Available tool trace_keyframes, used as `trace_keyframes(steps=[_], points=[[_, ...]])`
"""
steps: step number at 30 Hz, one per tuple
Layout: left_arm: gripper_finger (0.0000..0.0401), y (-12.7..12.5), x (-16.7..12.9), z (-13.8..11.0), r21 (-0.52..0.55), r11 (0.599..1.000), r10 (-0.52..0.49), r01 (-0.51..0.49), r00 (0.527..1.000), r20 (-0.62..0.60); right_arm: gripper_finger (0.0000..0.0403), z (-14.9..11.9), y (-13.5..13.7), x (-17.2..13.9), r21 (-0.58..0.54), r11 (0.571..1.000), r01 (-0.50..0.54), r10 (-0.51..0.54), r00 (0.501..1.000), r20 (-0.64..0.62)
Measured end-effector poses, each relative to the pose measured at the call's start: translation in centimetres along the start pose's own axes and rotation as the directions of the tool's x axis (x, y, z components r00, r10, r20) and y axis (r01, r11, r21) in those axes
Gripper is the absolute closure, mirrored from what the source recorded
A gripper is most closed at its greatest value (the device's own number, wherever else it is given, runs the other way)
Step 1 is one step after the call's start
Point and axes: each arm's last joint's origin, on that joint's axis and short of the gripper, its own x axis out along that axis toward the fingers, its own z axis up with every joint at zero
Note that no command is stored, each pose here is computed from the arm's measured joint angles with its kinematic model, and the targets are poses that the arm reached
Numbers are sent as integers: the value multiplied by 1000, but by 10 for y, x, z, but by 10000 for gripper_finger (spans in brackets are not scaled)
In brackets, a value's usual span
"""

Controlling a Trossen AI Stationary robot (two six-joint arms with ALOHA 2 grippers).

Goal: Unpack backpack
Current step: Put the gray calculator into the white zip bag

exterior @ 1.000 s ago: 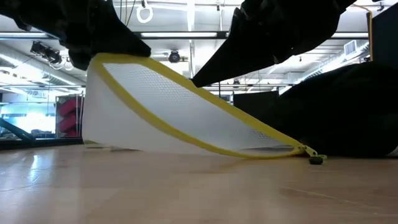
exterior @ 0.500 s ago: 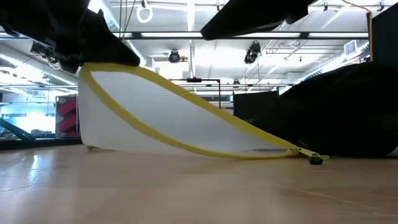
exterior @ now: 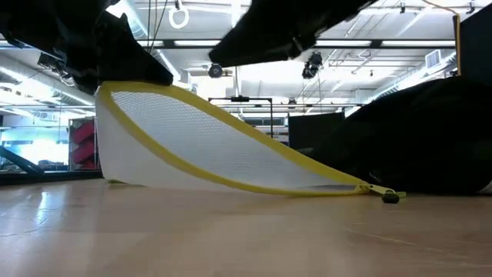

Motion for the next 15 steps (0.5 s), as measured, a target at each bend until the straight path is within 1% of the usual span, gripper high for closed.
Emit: trace_keyframes(steps=[4,7,10,13,15], points=[[401,0,0,0,-3,1000,-3,3,1000,-1,208,1,-9,6,6,1000,-17,17,1000,10],[401,-2,0,2,-7,1000,-11,11,1000,6,203,-2,-10,13,5,1000,-26,26,1000,15],[401,-3,0,3,-2,1000,-29,29,1000,8,209,-10,-9,27,8,999,-42,42,999,15],[401,-4,1,4,-2,999,-42,42,999,7,223,-16,-11,37,2,1000,-10,10,1000,-9],[401,-5,1,4,4,999,-47,47,999,3,235,-13,-15,40,31,1000,7,-8,1000,12]])
